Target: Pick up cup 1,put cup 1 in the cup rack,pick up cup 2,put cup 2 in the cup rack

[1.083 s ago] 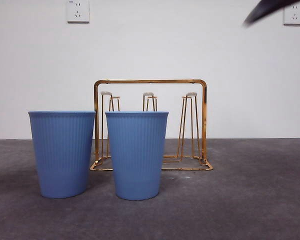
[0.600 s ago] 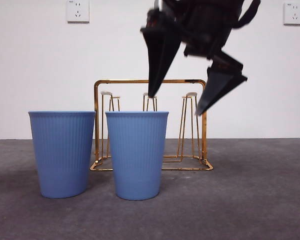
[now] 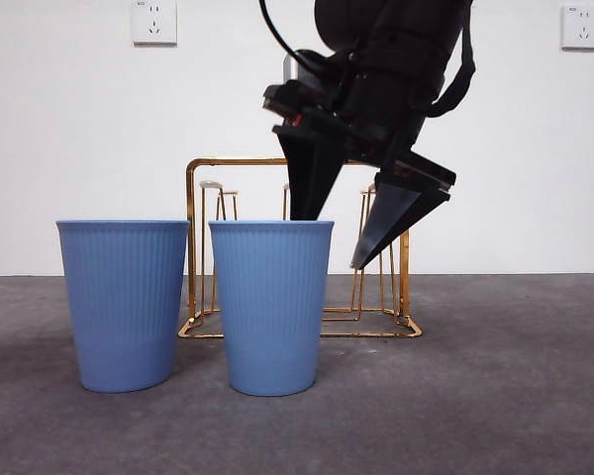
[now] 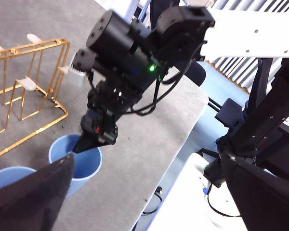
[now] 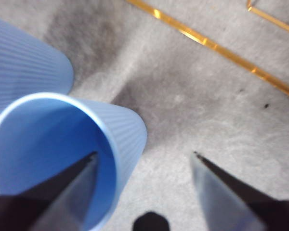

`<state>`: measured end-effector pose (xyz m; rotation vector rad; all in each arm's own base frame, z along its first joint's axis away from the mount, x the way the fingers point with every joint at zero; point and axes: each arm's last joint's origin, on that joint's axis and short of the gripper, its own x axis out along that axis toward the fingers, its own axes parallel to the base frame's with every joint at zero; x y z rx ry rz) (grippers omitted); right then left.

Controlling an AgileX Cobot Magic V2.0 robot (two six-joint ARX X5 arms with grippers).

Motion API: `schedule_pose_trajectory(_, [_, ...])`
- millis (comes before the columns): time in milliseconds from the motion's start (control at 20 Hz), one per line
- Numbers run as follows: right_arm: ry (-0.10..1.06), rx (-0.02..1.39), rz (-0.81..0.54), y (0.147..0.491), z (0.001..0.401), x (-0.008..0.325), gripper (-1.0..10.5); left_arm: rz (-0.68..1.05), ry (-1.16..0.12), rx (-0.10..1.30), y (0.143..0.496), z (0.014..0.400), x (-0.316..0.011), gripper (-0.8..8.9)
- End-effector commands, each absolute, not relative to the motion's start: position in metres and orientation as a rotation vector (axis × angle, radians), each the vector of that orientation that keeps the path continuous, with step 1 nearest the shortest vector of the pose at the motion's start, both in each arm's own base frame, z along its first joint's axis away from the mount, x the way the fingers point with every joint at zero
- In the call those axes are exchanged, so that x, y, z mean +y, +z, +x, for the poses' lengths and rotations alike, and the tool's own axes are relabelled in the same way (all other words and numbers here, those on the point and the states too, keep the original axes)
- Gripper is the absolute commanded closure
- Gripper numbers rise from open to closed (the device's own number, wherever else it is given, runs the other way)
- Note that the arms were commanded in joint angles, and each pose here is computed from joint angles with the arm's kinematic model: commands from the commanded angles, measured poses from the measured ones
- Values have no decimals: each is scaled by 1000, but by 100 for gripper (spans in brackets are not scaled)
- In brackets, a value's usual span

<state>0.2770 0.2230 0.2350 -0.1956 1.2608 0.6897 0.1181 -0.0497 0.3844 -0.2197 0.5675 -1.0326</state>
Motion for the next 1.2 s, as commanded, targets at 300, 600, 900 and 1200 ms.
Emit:
schedule_pose_trajectory(300, [728,1235,-213,233,278,228,962,-233,-1037,559,387,119,-50,218])
schedule_pose_trajectory(600, [762,1149,-218,269,264,216,963,-287,-1126,531,392,122,-53,218])
schedule_pose_trajectory(900, [827,661,-110,400,198,164,963,-390,-1278,380,419,129,-57,218])
schedule_pose_trajectory(1200, [883,1,41,504,102,88,963,-470,-1357,90,460,129,-67,218])
